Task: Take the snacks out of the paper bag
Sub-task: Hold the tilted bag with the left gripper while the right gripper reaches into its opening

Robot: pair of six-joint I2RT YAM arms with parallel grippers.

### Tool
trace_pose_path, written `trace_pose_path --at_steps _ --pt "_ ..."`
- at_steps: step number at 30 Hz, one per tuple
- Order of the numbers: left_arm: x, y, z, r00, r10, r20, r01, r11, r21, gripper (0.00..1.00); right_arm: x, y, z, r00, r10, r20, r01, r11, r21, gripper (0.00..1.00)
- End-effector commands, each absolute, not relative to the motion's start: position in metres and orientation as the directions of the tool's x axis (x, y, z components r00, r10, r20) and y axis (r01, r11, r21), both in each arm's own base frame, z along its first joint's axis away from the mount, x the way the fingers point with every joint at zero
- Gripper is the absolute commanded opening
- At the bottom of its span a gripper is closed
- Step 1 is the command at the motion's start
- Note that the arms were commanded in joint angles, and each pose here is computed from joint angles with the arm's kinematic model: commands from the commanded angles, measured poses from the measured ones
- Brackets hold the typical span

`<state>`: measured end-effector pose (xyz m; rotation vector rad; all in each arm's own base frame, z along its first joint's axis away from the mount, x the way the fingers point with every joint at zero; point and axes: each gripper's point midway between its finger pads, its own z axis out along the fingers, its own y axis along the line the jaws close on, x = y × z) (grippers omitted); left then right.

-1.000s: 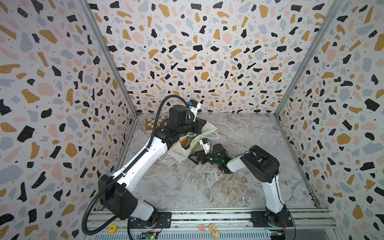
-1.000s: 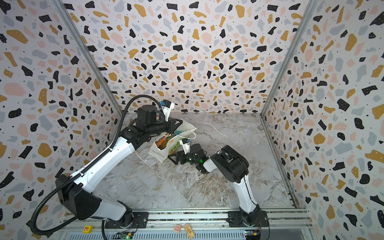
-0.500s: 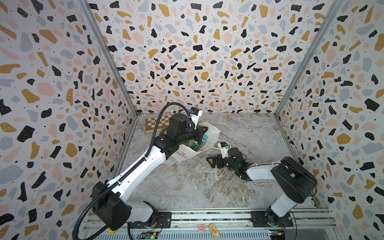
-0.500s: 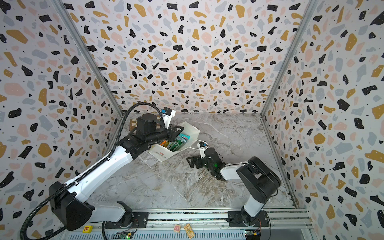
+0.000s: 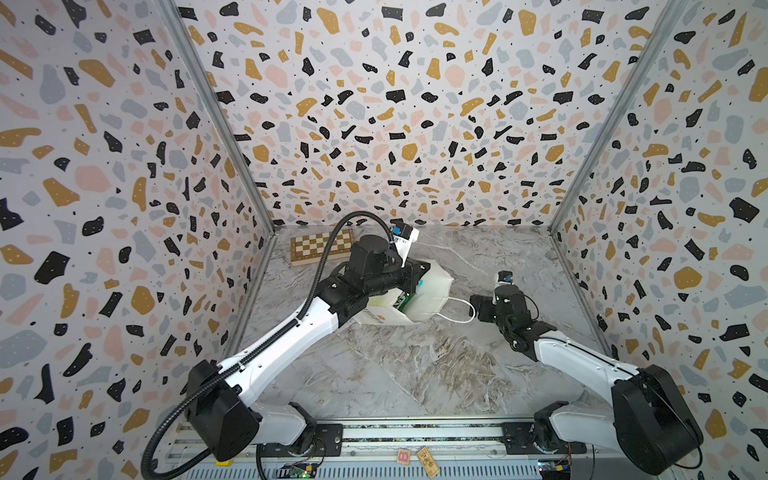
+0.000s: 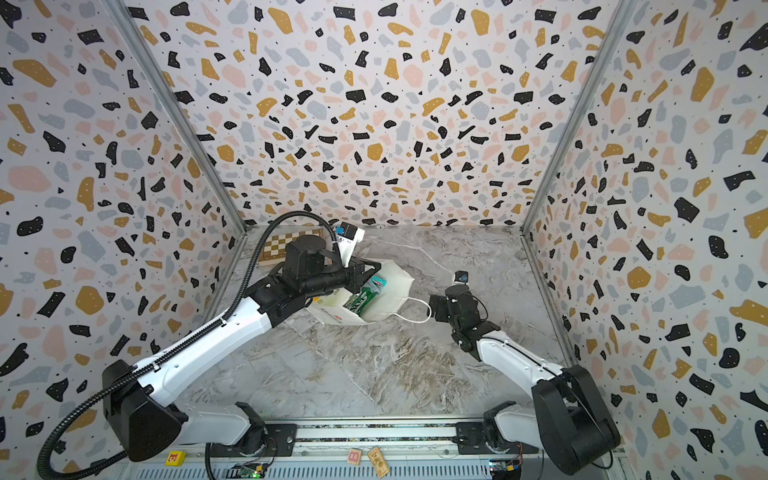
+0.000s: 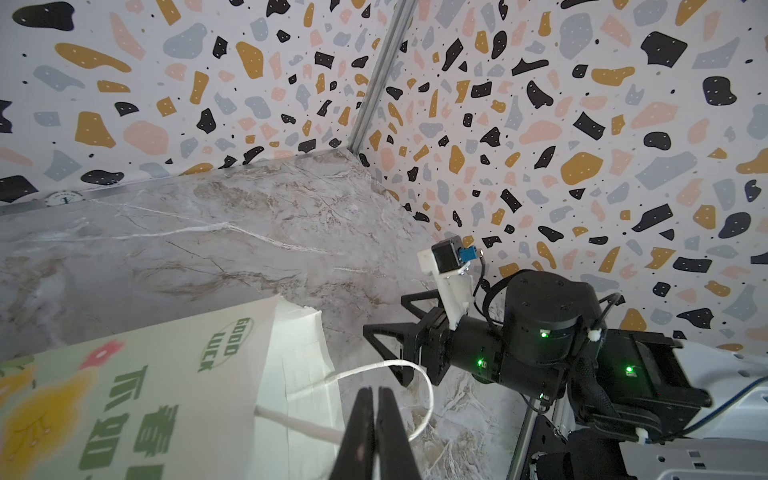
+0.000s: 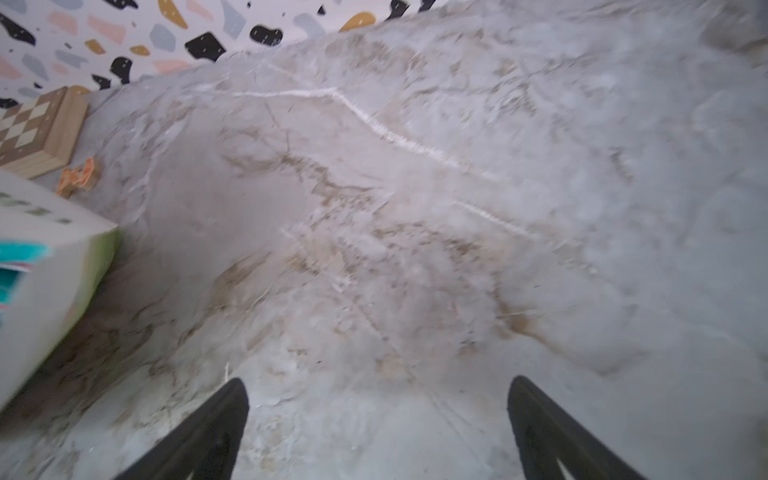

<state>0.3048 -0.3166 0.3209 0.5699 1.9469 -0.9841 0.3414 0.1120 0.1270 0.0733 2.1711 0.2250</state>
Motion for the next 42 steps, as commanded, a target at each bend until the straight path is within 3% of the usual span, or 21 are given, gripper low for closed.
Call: trace_pose_path --at_steps 1,5,10,16,22,33,42 --pt "0.303 -0.319 0.325 -0.514 0.001 -0.858 0.703 0.574 -0.42 0.0 0.333 0.12 0.156 -0.531 0.061 -0.845 -0.147 0.976 0.163 0.99" --pt "0.304 -0.316 0.322 -0.512 0.005 -0.859 0.697 0.588 -0.411 0.0 0.319 0.151 0.19 -0.456 0.013 -0.89 -0.364 0.91 0.2 0.99" --pt "0.307 -0.31 0.324 -0.495 0.016 -0.869 0.685 0.622 -0.379 0.0 0.286 0.193 0.212 -0.39 -0.042 -0.92 -0.638 0.733 0.237 1.0" --pt "0.311 -0.295 0.333 -0.453 0.008 -0.892 0.655 0.682 -0.326 0.0 0.252 0.232 0.204 -0.376 -0.115 -0.919 -0.783 0.57 0.249 0.92" --pt "0.319 -0.279 0.342 -0.425 -0.027 -0.905 0.596 0.744 -0.302 0.0 0.223 0.262 0.192 -0.331 -0.184 -0.926 -0.851 0.482 0.209 0.89" --pt "0.312 -0.274 0.362 -0.382 -0.048 -0.923 0.613 0.734 -0.292 0.0 0.223 0.298 0.152 -0.339 -0.288 -0.895 -0.872 0.453 0.185 0.73" --pt "0.301 -0.278 0.365 -0.376 -0.024 -0.926 0.661 0.694 -0.286 0.0 0.255 0.314 0.127 -0.39 -0.336 -0.857 -0.833 0.526 0.172 0.51"
